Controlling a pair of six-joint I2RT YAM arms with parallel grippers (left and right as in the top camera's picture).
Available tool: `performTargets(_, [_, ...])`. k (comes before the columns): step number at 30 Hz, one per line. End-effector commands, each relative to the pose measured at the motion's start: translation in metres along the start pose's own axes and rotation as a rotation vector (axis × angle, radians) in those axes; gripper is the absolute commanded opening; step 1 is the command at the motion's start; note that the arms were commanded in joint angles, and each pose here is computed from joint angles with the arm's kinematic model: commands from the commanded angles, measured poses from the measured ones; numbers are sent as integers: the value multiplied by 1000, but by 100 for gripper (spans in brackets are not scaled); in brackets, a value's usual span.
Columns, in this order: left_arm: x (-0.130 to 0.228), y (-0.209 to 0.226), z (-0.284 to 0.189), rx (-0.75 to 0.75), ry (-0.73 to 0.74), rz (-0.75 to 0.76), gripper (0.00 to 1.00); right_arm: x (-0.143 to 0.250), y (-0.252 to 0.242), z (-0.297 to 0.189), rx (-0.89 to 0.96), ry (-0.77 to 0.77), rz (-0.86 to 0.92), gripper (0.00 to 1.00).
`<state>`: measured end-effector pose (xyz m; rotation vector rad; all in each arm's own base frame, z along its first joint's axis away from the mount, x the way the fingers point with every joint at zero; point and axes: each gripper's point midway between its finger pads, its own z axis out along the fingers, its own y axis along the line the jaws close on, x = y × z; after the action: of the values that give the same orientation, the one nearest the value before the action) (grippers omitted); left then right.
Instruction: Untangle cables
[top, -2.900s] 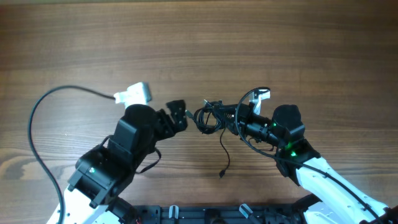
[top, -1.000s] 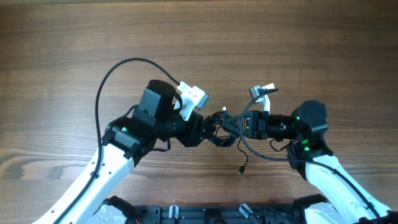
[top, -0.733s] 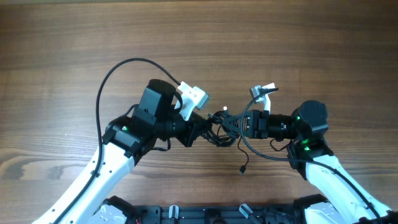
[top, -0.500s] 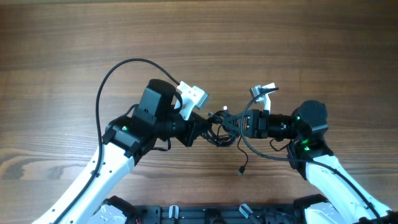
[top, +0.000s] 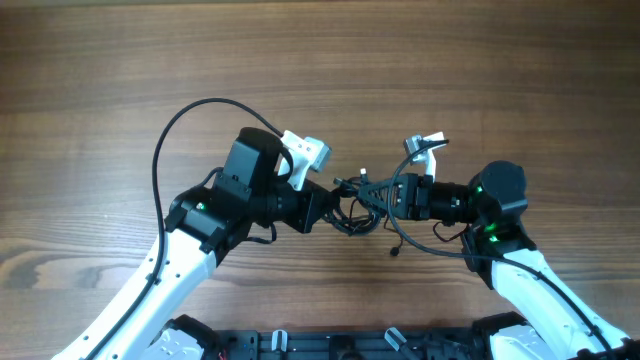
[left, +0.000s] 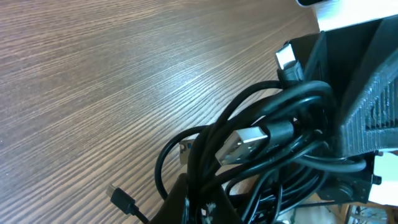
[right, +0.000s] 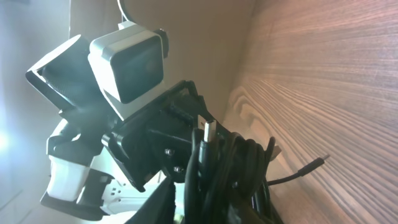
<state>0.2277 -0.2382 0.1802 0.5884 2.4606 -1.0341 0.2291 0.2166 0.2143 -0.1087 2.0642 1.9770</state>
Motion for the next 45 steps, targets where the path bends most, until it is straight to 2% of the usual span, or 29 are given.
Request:
performTargets(1, [-3, -1, -1, 13, -4, -69, 4, -8, 2, 0, 6, -38, -15, 33])
performTargets(3, [-6, 4, -4, 3, -16, -133, 4, -11, -1, 0, 16, -60, -10, 38])
performTargets(5, [-11, 14, -9, -13, -41, -208, 4, -16, -5, -1, 33, -96, -42, 48])
performTargets(6, [-14, 20, -12, -22, -55, -246, 4, -20, -8, -2, 51, -117, -93, 58])
performTargets(9, [-23, 29, -26, 12, -93, -304, 4, -28, -25, -4, 129, -172, -171, 99])
performTargets(12, [-30, 31, -44, 102, -122, -352, 4, -34, -58, -12, 255, -241, -56, 100])
performTargets(16, [-32, 40, -59, 144, -143, -418, 4, -33, -78, -18, 336, -271, 24, 100])
performTargets(37, [-31, 49, -65, 134, -151, -457, 4, -21, -93, -20, 380, -242, 107, 100])
performTargets(39, [-29, 49, -64, 134, -145, -462, 4, -23, -85, -18, 356, -228, 24, 100])
performTargets(41, [-25, 46, -64, 144, -127, -479, 4, -31, -63, -19, 282, -196, -210, 100])
performTargets(45, [-22, 35, -65, 210, -100, -488, 4, -48, -38, -38, 201, -237, -318, 100])
